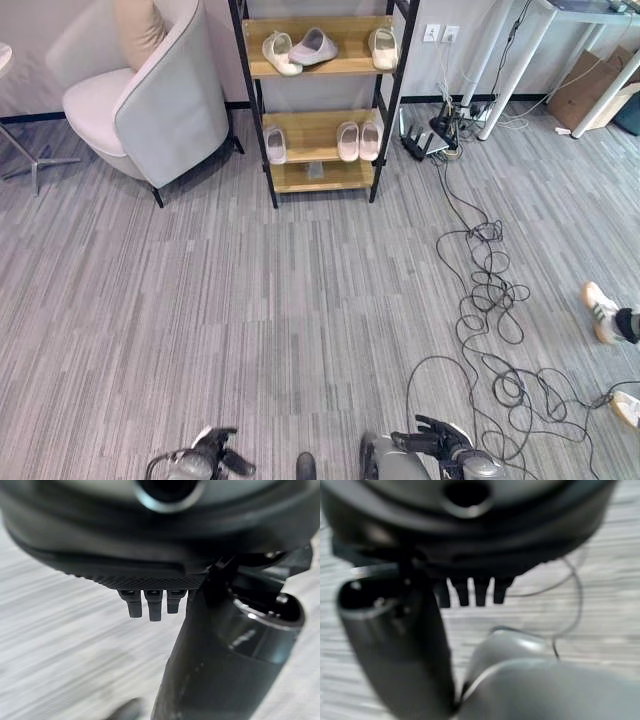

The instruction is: Arrange the slippers neatly on the shoe rack.

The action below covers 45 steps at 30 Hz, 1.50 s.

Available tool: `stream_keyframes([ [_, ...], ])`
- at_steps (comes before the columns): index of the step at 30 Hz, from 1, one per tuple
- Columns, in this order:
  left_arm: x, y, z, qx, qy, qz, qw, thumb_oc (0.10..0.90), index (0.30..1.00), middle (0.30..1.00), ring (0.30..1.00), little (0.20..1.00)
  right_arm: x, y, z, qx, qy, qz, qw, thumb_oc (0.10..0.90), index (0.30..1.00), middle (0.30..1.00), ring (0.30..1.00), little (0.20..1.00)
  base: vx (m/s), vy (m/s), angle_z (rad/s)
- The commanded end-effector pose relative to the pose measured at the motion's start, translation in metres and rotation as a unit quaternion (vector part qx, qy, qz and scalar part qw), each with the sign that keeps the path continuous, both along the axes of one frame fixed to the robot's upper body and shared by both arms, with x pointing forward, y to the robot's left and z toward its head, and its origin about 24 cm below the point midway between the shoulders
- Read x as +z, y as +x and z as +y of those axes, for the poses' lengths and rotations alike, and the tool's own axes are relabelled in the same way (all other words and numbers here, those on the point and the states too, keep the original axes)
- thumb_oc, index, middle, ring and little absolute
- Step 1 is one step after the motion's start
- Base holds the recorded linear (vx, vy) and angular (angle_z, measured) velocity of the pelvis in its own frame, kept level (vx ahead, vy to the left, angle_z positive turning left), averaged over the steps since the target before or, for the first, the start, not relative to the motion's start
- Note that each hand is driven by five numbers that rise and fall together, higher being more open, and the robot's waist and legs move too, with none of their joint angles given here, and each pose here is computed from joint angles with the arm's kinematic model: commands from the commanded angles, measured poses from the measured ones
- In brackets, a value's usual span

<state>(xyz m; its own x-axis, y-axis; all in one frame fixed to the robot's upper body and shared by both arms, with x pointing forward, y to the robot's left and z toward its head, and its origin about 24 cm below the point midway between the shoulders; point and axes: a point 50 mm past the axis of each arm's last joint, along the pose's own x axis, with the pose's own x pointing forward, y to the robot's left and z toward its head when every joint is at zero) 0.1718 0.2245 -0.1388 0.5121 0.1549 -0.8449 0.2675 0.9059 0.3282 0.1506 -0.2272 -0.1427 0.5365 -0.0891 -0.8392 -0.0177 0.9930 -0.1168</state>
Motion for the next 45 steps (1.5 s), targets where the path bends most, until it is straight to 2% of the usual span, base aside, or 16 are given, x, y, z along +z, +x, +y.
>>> stream_keyframes([
  [1, -0.005, -0.005, -0.021, -0.03, -0.028, -0.011, 0.999, 0.8, 0.9, 0.9, 0.9, 0.9, -0.012, -0.043, -0.019, -0.008, -0.039, 0.086, 0.995, 0.8, 0.9, 0.9, 0.9, 0.9, 0.59, -0.188, 1.01],
  [4, -0.018, -0.036, -0.025, -0.041, -0.029, 0.046, 0.998, 0.8, 0.9, 0.9, 0.9, 0.9, -0.016, -0.064, -0.023, -0.024, -0.039, 0.117, 0.992, 0.8, 0.9, 0.9, 0.9, 0.9, 0.54, -0.278, 0.88],
  [6, -0.026, -0.065, -0.023, -0.028, -0.03, 0.09, 0.995, 0.8, 0.9, 0.9, 0.9, 0.9, -0.015, -0.065, -0.029, -0.031, -0.04, 0.121, 0.991, 0.8, 0.9, 0.9, 0.9, 0.9, 0.46, -0.335, 0.62],
  [9, -0.03, -0.084, -0.014, -0.015, -0.023, 0.12, 0.992, 0.8, 0.9, 0.9, 0.9, 0.9, -0.009, -0.054, -0.039, -0.046, -0.047, 0.099, 0.993, 0.8, 0.9, 0.9, 0.9, 0.9, 0.36, -0.381, 0.36],
  [11, -0.029, -0.085, -0.011, -0.011, -0.018, 0.121, 0.992, 0.8, 0.9, 0.9, 0.9, 0.9, -0.006, -0.046, -0.044, -0.047, -0.056, 0.087, 0.994, 0.8, 0.9, 0.9, 0.9, 0.9, 0.27, -0.273, -0.01],
  [13, -0.028, -0.08, -0.013, 0.004, -0.023, 0.099, 0.995, 0.8, 0.9, 0.9, 0.9, 0.9, 0.006, -0.024, -0.057, -0.047, -0.083, 0.042, 0.995, 0.8, 0.9, 0.9, 0.9, 0.9, 0.52, -0.206, -0.14],
  [15, -0.029, -0.082, -0.013, 0.004, -0.023, 0.098, 0.995, 0.8, 0.9, 0.9, 0.9, 0.9, 0.008, -0.022, -0.057, -0.048, -0.083, 0.035, 0.995, 0.8, 0.9, 0.9, 0.9, 0.9, 0.37, -0.013, -0.3],
  [17, -0.026, -0.082, 0.0, 0.017, -0.016, 0.09, 0.996, 0.8, 0.9, 0.9, 0.9, 0.9, 0.024, -0.009, -0.08, -0.042, -0.091, -0.001, 0.995, 0.8, 0.9, 0.9, 0.9, 0.9, 0.44, 0.032, -0.2],
  [19, -0.023, -0.072, -0.001, 0.032, -0.024, 0.068, 0.997, 0.8, 0.9, 0.9, 0.9, 0.9, 0.014, -0.041, -0.078, -0.044, -0.102, 0.022, 0.994, 0.8, 0.9, 0.9, 0.9, 0.9, 0.36, 0.047, -0.28],
  [21, -0.024, -0.072, -0.003, 0.021, -0.022, 0.066, 0.997, 0.8, 0.9, 0.9, 0.9, 0.9, 0.013, -0.031, -0.069, -0.047, -0.092, 0.01, 0.995, 0.8, 0.9, 0.9, 0.9, 0.9, 0.41, 0.093, -0.41],
  [22, -0.026, -0.081, -0.005, 0.032, -0.022, 0.081, 0.996, 0.8, 0.9, 0.9, 0.9, 0.9, 0.004, -0.046, -0.058, -0.047, -0.084, 0.028, 0.995, 0.8, 0.9, 0.9, 0.9, 0.9, 0.35, 0.11, -0.33],
  [25, -0.028, -0.087, -0.006, 0.036, -0.023, 0.093, 0.995, 0.8, 0.9, 0.9, 0.9, 0.9, 0.001, -0.049, -0.053, -0.046, -0.08, 0.035, 0.995, 0.8, 0.9, 0.9, 0.9, 0.9, 0.28, 0.109, -0.28],
  [27, -0.03, -0.096, -0.006, 0.035, -0.018, 0.111, 0.993, 0.8, 0.9, 0.9, 0.9, 0.9, -0.008, -0.061, -0.037, -0.046, -0.063, 0.055, 0.995, 0.8, 0.9, 0.9, 0.9, 0.9, 0.37, 0.185, -0.36],
  [39, -0.024, -0.071, -0.004, 0.006, -0.005, 0.073, 0.997, 0.8, 0.9, 0.9, 0.9, 0.9, -0.006, -0.046, -0.028, -0.043, -0.052, 0.035, 0.997, 0.8, 0.9, 0.9, 0.9, 0.9, 0.25, 0.003, 0.16],
  [43, -0.025, -0.074, -0.003, 0.005, -0.003, 0.079, 0.997, 0.8, 0.9, 0.9, 0.9, 0.9, -0.004, -0.043, -0.032, -0.039, -0.056, 0.028, 0.997, 0.8, 0.9, 0.9, 0.9, 0.9, 0.28, -0.141, 0.62],
  [45, -0.024, -0.079, 0.004, 0.015, -0.001, 0.082, 0.997, 0.8, 0.9, 0.9, 0.9, 0.9, -0.003, -0.053, -0.035, -0.034, -0.053, 0.024, 0.998, 0.8, 0.9, 0.9, 0.9, 0.9, 0.23, -0.24, 0.65],
])
